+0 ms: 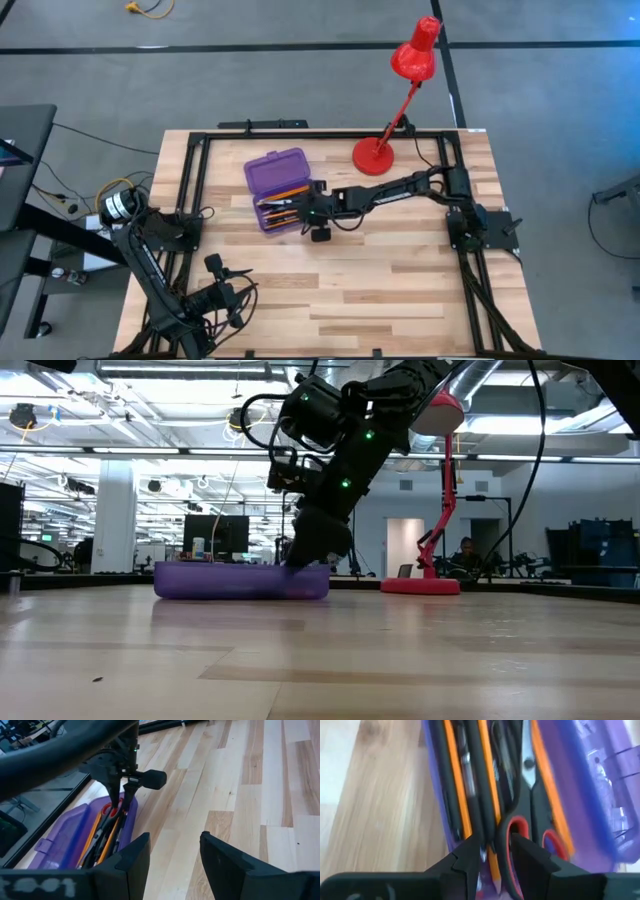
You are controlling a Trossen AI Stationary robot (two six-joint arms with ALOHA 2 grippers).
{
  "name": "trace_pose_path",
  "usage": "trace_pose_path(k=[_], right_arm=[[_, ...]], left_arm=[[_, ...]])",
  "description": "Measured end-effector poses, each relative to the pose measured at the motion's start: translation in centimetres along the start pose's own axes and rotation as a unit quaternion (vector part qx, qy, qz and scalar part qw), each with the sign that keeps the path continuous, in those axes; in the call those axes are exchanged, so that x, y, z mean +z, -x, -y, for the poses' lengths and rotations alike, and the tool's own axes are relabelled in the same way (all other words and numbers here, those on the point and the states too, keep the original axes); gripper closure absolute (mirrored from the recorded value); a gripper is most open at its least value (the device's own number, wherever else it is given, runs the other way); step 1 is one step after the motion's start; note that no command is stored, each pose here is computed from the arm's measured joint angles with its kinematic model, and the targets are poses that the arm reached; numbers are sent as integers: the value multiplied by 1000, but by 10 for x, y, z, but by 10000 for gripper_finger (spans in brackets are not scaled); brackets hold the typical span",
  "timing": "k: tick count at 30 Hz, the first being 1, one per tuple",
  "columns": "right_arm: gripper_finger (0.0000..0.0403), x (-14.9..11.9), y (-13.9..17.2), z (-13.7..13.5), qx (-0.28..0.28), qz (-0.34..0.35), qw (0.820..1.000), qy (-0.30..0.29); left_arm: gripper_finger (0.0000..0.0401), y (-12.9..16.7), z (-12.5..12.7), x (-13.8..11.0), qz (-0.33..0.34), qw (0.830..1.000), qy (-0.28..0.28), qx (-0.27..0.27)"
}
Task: Pick & place school supplies into a supply box
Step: Move the purple supply box to the center of the table
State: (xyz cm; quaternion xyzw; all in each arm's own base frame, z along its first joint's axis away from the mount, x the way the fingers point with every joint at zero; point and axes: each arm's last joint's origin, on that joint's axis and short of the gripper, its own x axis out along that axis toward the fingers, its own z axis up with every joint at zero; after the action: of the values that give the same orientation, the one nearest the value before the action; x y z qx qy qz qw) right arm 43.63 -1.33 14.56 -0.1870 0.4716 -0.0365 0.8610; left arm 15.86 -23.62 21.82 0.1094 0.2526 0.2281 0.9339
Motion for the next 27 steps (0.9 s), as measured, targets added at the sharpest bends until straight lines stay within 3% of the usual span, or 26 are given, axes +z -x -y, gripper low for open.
trace_pose_path(k=[10, 27], right_arm=[[296, -11, 6, -7, 25, -69, 997, 5], [296, -2, 14, -2, 21, -95, 995, 35]], left_arm=[[239, 0, 0, 0, 0, 1000, -4, 1], [239, 0, -1, 0, 4, 1000, -8, 3]])
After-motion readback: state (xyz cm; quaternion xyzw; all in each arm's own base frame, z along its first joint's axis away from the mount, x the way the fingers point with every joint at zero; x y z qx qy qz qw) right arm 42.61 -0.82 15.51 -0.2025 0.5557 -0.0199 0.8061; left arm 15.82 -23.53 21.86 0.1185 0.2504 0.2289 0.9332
